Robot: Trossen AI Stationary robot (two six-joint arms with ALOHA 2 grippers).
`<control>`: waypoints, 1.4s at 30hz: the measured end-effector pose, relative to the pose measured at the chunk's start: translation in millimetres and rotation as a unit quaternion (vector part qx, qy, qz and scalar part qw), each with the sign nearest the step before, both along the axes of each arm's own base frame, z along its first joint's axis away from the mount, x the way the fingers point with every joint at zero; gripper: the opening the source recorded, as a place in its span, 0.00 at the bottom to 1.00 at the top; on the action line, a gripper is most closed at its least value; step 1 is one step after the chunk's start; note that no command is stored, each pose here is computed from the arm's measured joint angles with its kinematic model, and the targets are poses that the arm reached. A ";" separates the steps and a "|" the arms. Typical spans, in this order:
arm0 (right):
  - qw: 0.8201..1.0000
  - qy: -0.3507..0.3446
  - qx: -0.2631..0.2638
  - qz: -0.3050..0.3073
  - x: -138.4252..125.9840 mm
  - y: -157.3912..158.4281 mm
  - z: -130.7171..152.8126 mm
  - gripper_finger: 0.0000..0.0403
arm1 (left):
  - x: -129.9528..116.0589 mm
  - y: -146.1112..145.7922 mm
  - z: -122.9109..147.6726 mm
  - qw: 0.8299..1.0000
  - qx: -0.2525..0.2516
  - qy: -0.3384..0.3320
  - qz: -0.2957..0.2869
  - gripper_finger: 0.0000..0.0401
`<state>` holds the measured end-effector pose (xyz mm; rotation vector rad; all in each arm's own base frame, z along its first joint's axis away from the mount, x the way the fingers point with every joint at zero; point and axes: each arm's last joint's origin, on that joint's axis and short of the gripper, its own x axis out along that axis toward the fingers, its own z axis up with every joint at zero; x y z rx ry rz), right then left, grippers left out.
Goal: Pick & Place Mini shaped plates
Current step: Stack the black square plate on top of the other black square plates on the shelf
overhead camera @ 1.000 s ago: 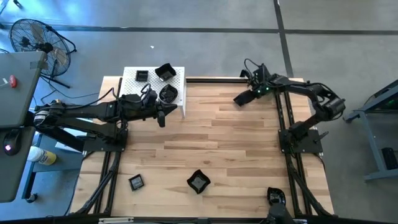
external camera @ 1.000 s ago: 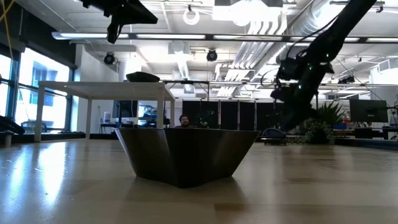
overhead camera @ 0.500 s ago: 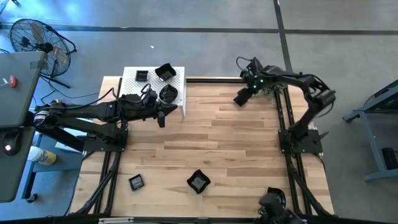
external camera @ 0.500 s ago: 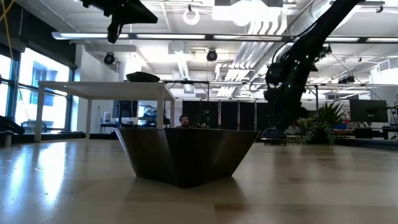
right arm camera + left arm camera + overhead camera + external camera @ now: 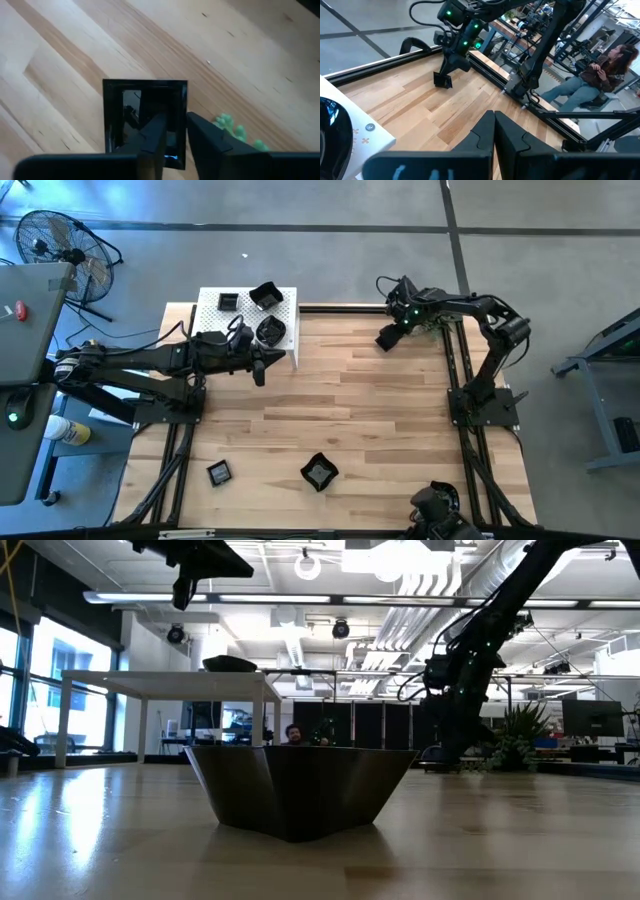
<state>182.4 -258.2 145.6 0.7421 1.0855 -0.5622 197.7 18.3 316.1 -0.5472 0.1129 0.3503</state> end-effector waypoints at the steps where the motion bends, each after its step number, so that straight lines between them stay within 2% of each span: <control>1: 1.000 -0.002 0.002 0.001 0.1 0.1 0.0 0.14 | 0.0 0.0 -0.2 1.000 0.001 0.001 0.000 0.00; 7: 1.000 -0.004 0.003 0.001 0.2 0.2 0.1 0.02 | -0.1 -0.1 -0.7 1.000 0.009 0.006 -0.003 0.00; 12: 1.000 -0.017 0.012 0.005 0.8 0.9 0.3 0.01 | 0.1 -0.7 -0.8 1.000 0.007 0.006 -0.014 0.00; 16: 0.999 -0.023 0.022 -0.005 0.9 1.5 0.9 0.06 | 0.1 -0.8 -0.8 1.000 0.006 0.006 -0.016 0.00; 22: 1.000 -0.017 0.020 0.006 6.8 6.0 0.6 0.22 | 0.2 -1.0 -0.8 1.000 0.005 0.006 -0.020 0.00; 25: 1.000 -0.013 0.023 0.009 9.8 6.9 -3.0 0.25 | 0.2 -1.0 -0.8 1.000 0.005 0.006 -0.021 0.00; 28: 1.000 -0.003 0.021 0.008 9.9 6.8 -5.5 0.21 | 0.2 -1.3 -0.8 1.000 0.003 0.006 -0.025 0.00; 35: 1.000 -0.002 0.018 0.007 9.8 6.5 -5.2 0.02 | 0.2 -1.3 -0.8 1.000 0.002 0.005 -0.025 0.00; 42: 0.999 -0.017 0.028 0.012 10.8 11.0 1.8 0.02 | 0.2 -1.3 -0.8 1.000 0.002 0.005 -0.025 0.00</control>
